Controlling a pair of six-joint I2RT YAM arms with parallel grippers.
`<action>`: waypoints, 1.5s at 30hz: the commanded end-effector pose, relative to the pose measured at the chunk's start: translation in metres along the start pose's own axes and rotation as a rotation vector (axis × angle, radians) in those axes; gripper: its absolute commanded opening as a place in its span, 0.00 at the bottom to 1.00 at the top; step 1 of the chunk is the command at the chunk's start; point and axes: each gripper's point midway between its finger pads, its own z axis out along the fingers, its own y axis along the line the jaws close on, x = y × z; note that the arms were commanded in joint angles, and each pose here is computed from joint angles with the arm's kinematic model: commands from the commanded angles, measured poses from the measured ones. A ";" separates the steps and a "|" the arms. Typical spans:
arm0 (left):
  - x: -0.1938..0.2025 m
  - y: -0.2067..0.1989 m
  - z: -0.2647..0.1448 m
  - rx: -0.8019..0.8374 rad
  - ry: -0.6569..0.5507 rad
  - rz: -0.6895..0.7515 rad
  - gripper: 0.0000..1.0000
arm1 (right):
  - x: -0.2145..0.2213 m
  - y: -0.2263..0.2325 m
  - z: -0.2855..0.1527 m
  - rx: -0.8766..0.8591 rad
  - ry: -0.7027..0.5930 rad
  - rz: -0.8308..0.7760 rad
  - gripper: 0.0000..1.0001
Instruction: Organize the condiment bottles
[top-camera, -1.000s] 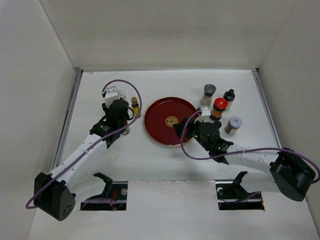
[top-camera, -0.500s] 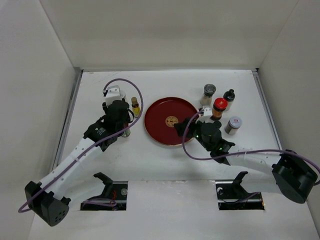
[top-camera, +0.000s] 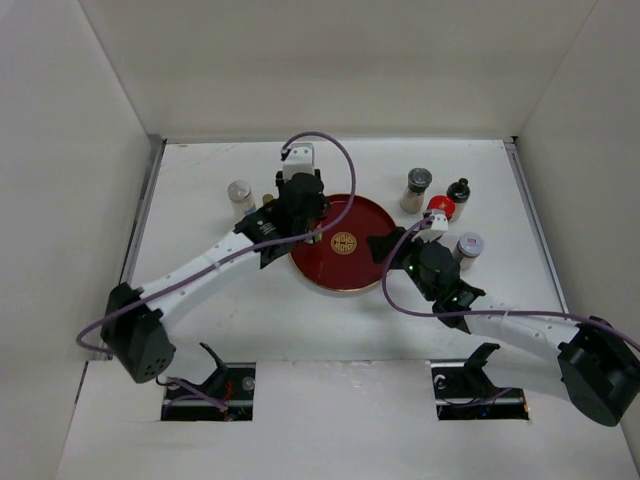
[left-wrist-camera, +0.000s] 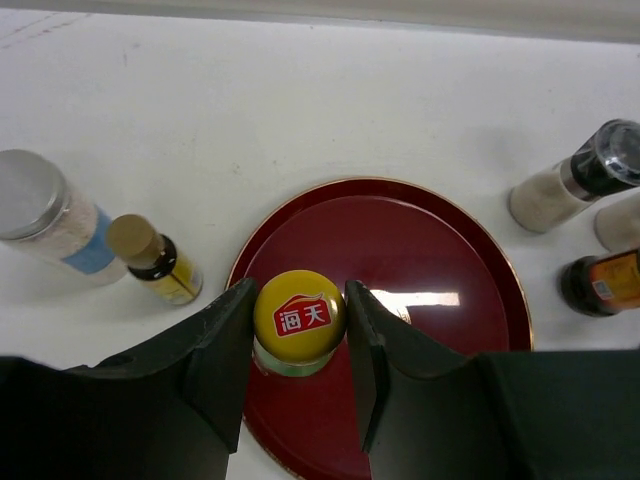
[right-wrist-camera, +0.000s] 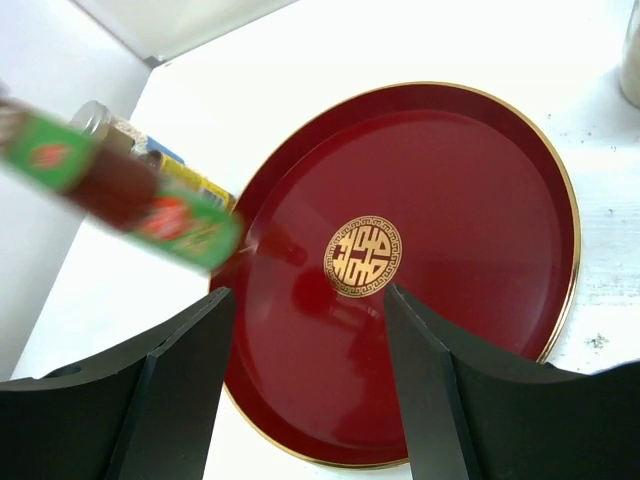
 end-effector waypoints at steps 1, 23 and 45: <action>-0.077 -0.038 0.014 0.104 -0.209 -0.142 0.16 | -0.011 0.009 -0.001 -0.031 -0.041 0.037 0.68; -0.049 -0.056 0.115 0.106 -0.154 -0.061 0.20 | -0.007 0.009 0.001 -0.033 -0.027 0.031 0.69; -0.061 0.022 0.021 0.027 -0.219 -0.114 0.81 | -0.006 0.008 0.003 -0.027 -0.024 0.028 0.71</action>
